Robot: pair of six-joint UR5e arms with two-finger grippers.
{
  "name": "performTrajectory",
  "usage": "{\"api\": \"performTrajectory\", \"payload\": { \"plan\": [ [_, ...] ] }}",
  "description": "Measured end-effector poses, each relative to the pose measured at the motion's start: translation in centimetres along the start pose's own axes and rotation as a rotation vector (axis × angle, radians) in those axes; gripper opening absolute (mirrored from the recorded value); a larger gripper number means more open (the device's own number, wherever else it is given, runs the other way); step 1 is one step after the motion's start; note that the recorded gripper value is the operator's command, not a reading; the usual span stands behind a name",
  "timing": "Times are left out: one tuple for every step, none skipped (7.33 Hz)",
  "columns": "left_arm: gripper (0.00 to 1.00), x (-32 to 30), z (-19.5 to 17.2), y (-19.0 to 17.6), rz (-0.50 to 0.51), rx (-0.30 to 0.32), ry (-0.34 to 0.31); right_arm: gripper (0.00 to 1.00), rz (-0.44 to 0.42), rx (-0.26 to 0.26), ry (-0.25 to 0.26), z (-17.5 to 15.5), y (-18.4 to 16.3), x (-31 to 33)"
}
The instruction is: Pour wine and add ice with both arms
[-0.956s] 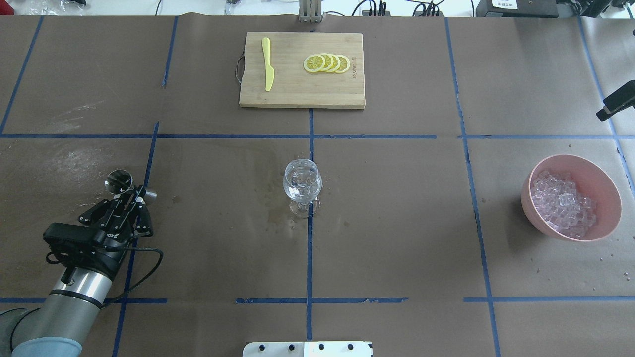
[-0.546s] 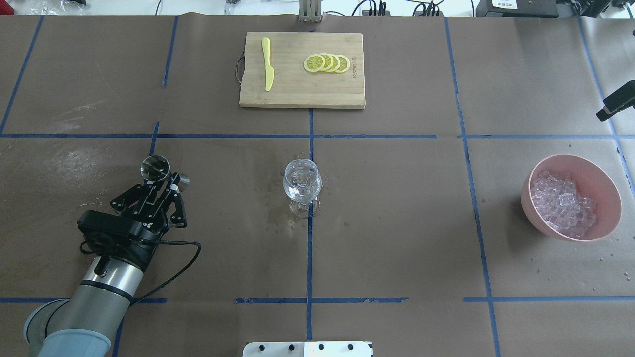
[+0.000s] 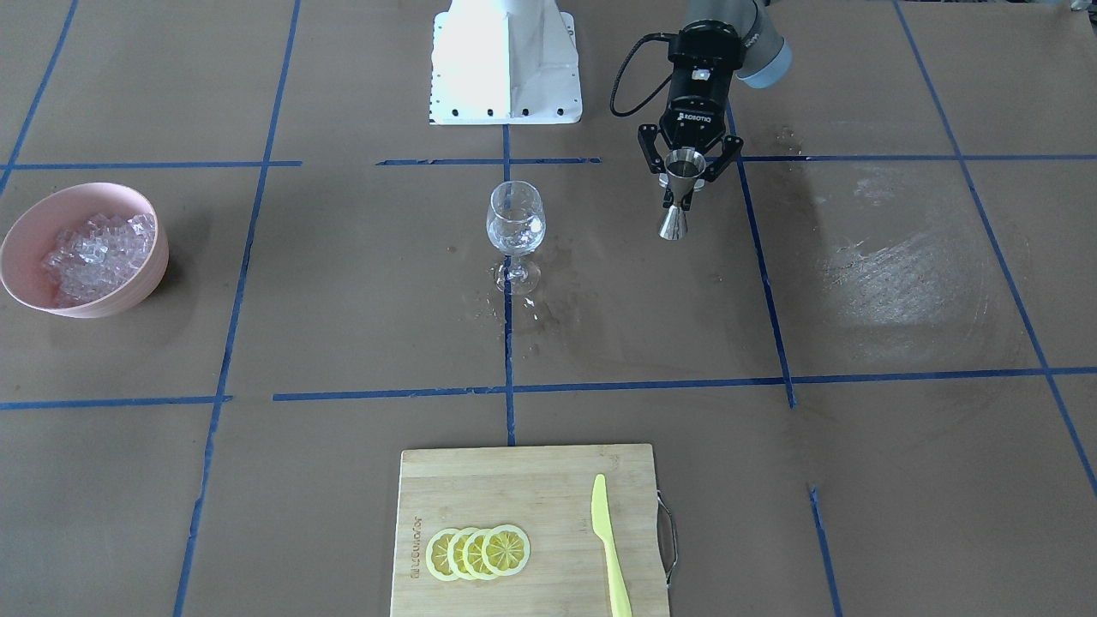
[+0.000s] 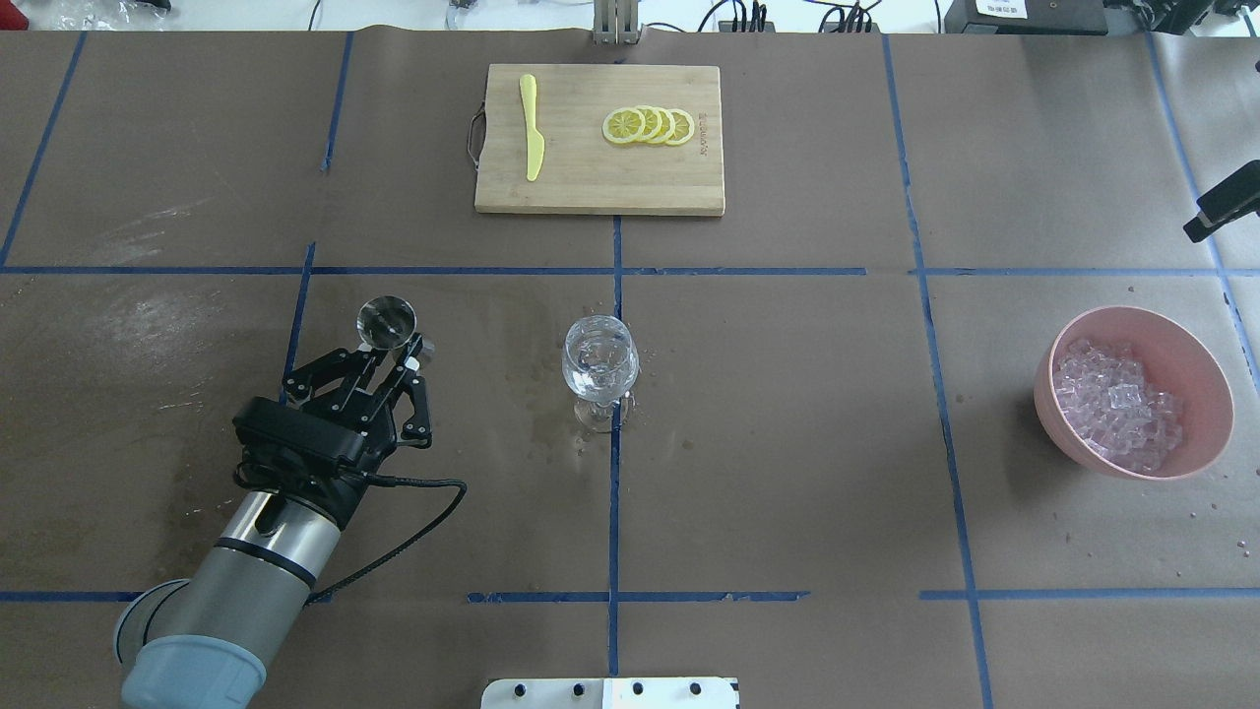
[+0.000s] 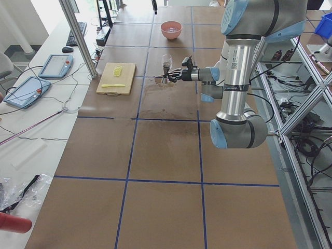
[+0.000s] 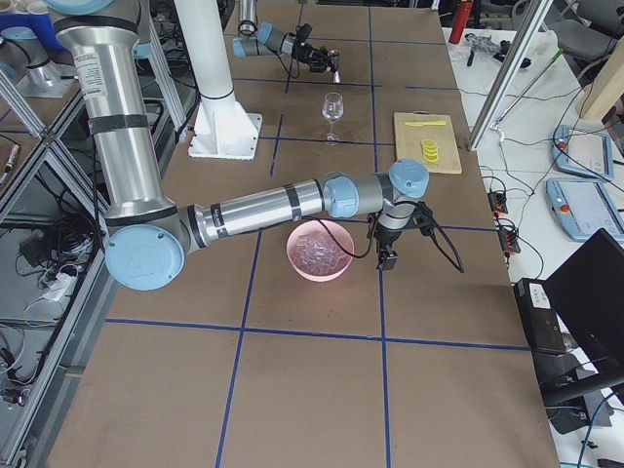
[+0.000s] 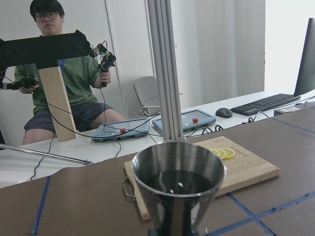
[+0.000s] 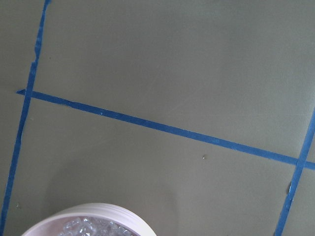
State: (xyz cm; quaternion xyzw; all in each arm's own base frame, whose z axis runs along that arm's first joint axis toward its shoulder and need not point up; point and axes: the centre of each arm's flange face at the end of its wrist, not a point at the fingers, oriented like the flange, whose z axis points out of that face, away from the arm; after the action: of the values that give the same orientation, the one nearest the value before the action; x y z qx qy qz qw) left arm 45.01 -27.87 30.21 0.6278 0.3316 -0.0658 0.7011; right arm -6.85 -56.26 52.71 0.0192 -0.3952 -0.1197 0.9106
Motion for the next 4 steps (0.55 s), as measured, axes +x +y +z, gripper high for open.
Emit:
{"api": "performTrajectory", "payload": {
  "plan": [
    [0.00,0.5,0.5,-0.6,0.034,-0.006,0.025,1.00,0.000,0.001,0.000,0.0,0.0,0.0],
    [0.00,0.7,0.9,-0.7,0.067,-0.016,0.047,1.00,-0.002,0.003,0.000,-0.1,0.0,-0.1],
    [0.00,0.9,1.5,-1.0,0.090,-0.029,0.065,1.00,-0.005,0.006,0.000,-0.3,-0.1,-0.3],
    [0.00,1.3,2.2,-1.3,0.112,-0.049,0.082,1.00,-0.009,0.009,0.000,-0.4,-0.1,-0.4]
  ]
}}
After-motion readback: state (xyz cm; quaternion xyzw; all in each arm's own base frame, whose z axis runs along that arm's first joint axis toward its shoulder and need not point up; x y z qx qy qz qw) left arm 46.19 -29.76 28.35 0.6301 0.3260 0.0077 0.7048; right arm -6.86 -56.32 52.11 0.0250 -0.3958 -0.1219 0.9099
